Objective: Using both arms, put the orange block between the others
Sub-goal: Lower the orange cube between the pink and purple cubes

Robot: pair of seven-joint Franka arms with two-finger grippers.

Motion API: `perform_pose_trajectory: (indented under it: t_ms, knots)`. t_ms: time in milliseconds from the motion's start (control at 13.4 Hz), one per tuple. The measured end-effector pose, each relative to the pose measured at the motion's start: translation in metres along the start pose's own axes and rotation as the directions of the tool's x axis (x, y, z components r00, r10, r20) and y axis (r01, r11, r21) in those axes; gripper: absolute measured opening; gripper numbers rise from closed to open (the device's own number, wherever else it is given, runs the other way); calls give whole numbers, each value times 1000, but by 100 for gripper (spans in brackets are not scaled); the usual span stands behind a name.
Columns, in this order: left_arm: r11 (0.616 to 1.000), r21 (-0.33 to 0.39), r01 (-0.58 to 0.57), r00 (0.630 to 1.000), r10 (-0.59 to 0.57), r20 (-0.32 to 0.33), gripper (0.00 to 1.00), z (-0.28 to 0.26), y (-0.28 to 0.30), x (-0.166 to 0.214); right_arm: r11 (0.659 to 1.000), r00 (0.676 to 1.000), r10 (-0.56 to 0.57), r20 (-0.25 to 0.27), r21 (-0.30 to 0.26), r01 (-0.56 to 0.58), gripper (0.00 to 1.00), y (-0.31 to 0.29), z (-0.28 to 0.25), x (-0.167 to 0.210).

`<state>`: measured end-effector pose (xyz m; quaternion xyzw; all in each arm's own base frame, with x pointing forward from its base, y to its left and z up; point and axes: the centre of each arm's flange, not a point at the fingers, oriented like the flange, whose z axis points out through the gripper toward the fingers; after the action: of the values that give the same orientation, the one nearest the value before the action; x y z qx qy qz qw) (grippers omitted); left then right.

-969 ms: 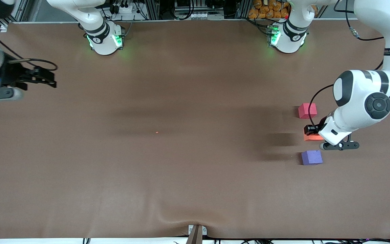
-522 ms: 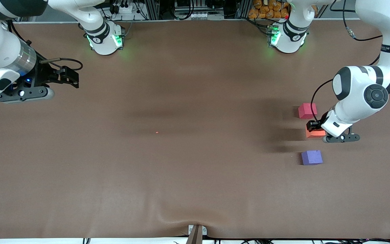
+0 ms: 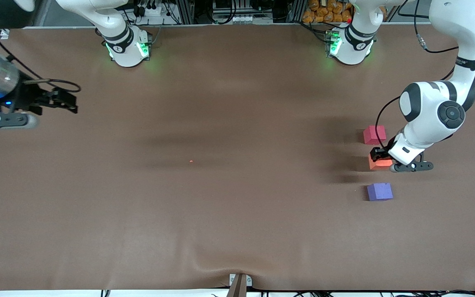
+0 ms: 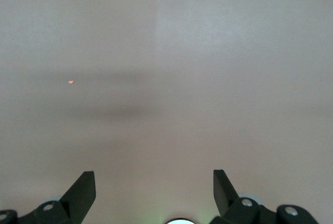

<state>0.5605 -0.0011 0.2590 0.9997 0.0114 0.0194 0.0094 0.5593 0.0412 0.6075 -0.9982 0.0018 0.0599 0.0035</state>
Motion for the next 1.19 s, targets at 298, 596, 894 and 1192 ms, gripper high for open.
perform_pose_trajectory:
  t_ms: [298,596,894,1192]
  knots:
    - [1000,0,-8,1000,8,-15,54,20,-1,1,999,999,34,-23,14,-33,100,62,-12,-5]
    - [1000,0,-15,1000,15,-22,54,32,-1,2,999,999,29,-21,15,-29,100,64,-19,-14]
    - [1000,0,-17,1000,17,-18,53,35,-1,1,1000,1000,18,-13,14,-18,100,58,-18,-15]
    - [1000,-1,-19,1000,19,-12,53,41,-1,0,1000,1000,15,9,14,-15,100,57,-14,-16]
